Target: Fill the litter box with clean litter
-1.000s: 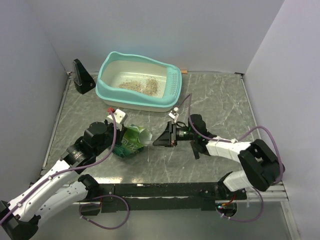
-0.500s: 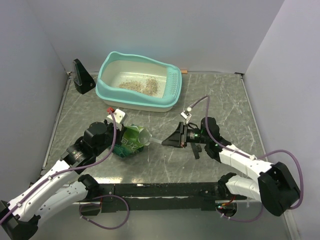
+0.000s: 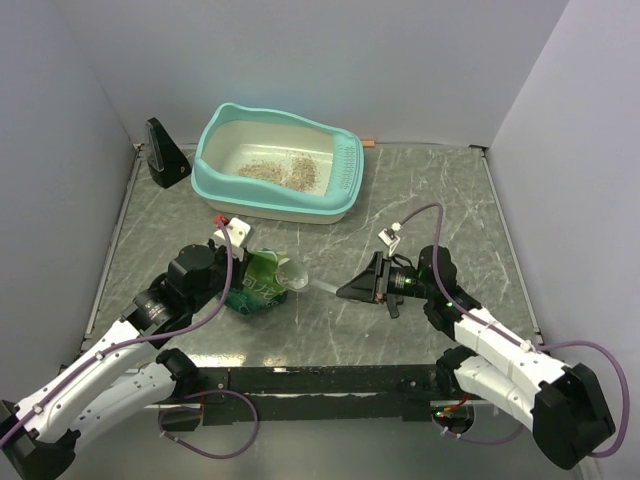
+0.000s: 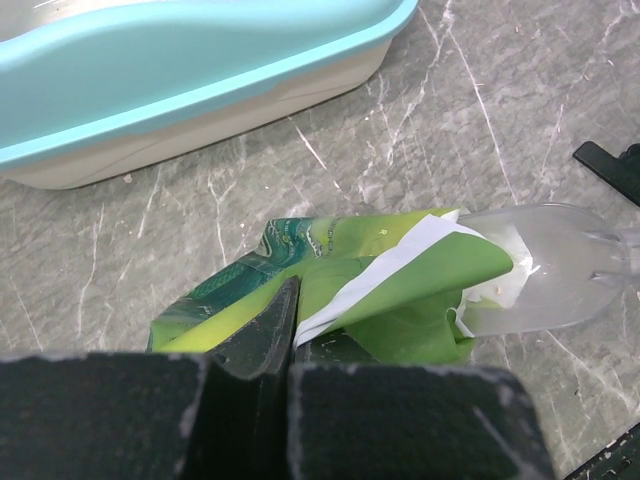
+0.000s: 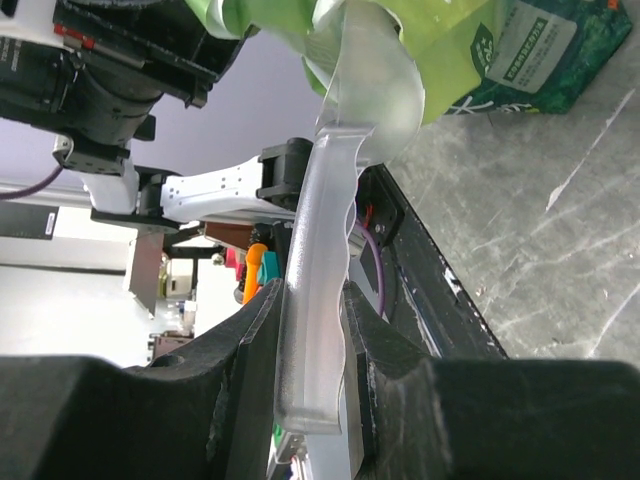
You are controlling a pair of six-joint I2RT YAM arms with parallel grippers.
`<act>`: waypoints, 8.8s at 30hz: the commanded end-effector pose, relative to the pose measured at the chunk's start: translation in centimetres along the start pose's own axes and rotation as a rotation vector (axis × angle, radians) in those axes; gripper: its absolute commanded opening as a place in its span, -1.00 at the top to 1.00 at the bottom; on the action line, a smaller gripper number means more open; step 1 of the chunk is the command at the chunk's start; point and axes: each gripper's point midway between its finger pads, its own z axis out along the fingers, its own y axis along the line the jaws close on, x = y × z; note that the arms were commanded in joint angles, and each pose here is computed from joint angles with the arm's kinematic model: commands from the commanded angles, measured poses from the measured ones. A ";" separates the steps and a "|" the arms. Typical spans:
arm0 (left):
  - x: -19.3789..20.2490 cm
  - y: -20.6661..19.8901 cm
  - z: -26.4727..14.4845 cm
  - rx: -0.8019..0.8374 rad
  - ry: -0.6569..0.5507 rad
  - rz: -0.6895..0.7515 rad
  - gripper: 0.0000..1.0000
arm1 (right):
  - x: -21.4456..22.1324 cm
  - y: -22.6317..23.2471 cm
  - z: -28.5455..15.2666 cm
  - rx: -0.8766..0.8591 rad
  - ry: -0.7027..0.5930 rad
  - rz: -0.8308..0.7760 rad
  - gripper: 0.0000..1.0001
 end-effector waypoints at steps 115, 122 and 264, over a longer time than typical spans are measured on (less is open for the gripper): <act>-2.6 0.0 -0.6 -0.005 -0.099 -0.020 0.98 | -26.6 -4.2 4.3 1.039 -0.194 -0.681 1.00; -2.5 0.2 -0.7 -0.018 -0.098 -0.017 0.98 | -25.6 -0.1 0.8 1.080 -0.249 -0.773 1.00; -3.2 0.9 -1.5 -0.039 -0.153 -0.017 0.99 | 1.5 -1.2 4.4 -0.300 0.253 0.077 1.00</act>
